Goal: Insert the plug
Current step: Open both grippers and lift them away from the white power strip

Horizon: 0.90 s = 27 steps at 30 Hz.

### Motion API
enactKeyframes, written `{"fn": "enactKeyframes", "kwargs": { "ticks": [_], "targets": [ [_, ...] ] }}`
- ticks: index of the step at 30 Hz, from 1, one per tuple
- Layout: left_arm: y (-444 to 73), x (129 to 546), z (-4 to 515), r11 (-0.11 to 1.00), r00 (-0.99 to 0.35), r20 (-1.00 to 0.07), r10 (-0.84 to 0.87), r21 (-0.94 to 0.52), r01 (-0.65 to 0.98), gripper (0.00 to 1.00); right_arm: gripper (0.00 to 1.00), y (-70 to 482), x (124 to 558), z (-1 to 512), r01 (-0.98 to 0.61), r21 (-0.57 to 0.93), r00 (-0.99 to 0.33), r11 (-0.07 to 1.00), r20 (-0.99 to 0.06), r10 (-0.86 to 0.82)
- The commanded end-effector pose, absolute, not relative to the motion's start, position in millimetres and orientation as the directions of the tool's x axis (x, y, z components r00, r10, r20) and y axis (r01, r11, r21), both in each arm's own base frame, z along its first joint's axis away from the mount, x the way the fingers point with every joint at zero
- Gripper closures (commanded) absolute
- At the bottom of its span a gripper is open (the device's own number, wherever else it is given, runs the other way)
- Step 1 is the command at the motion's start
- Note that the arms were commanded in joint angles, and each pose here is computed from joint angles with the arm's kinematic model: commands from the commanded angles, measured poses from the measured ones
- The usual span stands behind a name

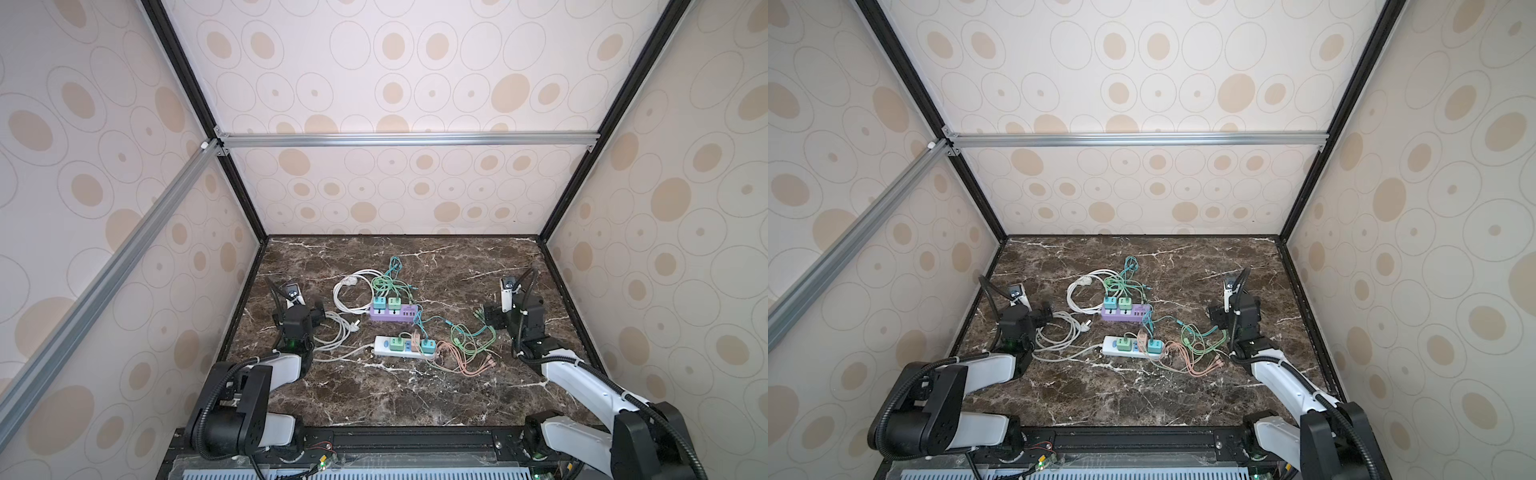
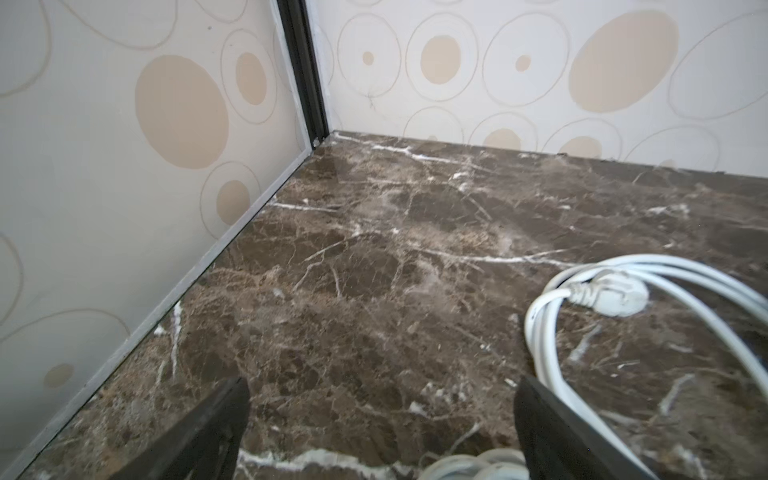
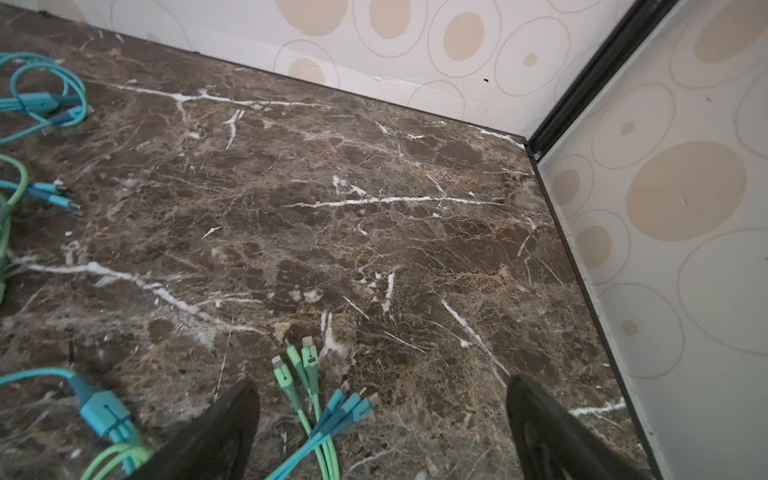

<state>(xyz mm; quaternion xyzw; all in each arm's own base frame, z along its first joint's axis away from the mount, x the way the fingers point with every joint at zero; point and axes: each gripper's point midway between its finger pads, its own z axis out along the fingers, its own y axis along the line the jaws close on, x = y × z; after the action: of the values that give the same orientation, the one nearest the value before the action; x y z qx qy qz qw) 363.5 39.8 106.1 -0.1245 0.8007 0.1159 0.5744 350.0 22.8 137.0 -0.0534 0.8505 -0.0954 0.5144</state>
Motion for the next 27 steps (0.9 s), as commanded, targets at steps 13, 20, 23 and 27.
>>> {"fn": "enactKeyframes", "kwargs": {
  "ticks": [13,20,23,27],
  "targets": [
    [47,374,140,0.959,-0.100,-0.995,-0.019,0.010,-0.282,0.01,0.01,5,371,117,0.105,-0.157,-0.354,0.982,-0.929,-0.111],
    [35,361,134,0.977,-0.050,-0.999,0.002,0.012,-0.213,0.01,0.01,0,382,102,0.116,-0.101,-0.323,0.988,-0.945,-0.058],
    [35,368,131,0.977,-0.077,-0.997,0.001,0.018,-0.213,0.01,0.01,-6,391,96,0.150,-0.105,-0.296,0.983,-0.954,-0.057],
    [36,369,133,0.977,-0.063,-0.998,0.007,0.020,-0.213,0.01,0.01,-10,396,88,0.142,-0.069,-0.370,0.987,-0.929,-0.012]
  ]
}}
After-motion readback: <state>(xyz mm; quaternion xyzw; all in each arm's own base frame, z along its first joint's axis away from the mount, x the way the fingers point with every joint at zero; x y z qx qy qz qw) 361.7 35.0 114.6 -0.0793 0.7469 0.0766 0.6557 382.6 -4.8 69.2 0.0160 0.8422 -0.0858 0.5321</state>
